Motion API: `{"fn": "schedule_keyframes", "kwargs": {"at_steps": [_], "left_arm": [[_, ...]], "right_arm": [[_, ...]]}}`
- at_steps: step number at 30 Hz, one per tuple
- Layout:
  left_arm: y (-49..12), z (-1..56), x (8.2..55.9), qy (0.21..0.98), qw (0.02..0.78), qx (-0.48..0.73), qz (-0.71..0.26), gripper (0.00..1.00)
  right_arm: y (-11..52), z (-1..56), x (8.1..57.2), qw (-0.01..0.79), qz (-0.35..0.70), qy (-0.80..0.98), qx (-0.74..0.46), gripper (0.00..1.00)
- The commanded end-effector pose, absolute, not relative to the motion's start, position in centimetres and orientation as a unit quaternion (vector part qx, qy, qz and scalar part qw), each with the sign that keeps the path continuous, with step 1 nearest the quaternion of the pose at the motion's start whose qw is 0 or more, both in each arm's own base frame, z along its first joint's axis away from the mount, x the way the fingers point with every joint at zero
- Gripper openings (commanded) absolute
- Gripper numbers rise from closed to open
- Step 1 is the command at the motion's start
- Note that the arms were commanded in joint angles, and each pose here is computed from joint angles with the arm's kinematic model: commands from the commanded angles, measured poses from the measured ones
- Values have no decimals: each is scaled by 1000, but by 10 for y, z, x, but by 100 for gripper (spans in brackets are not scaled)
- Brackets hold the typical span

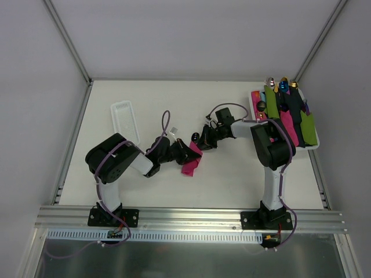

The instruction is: Place the utensils on the paper napkin and roll it up

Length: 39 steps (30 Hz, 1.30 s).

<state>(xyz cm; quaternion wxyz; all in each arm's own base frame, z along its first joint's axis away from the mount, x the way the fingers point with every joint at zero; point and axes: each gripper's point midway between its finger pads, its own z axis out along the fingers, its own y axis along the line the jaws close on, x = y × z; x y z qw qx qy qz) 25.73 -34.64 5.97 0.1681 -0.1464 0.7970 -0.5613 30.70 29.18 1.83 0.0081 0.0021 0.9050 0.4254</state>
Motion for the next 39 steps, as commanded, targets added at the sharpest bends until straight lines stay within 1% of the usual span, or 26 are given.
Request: {"fn": "schedule_keyframes", "kwargs": {"at_steps": [1,9,17,29,35,39], "left_arm": [[-357,88,266,760,211,-136,-599,0],[-375,70,262,774,200,-138,-585,0],[-356,28,256,811,190,-171,-527,0],[-341,-25,240,846,159,-192,-471,0],[-325,-51,231,863,142,-226,-430,0],[-319,-65,225,870,123,-243,-412,0]], "right_arm": [[281,-8,297,-1,370,929,4,0],[280,-9,296,-3,365,931,5,0],[279,-10,297,-4,364,931,5,0],[286,3,300,-3,384,923,-13,1],[283,30,311,34,386,920,-49,6],[279,48,325,50,382,921,-56,16]]}}
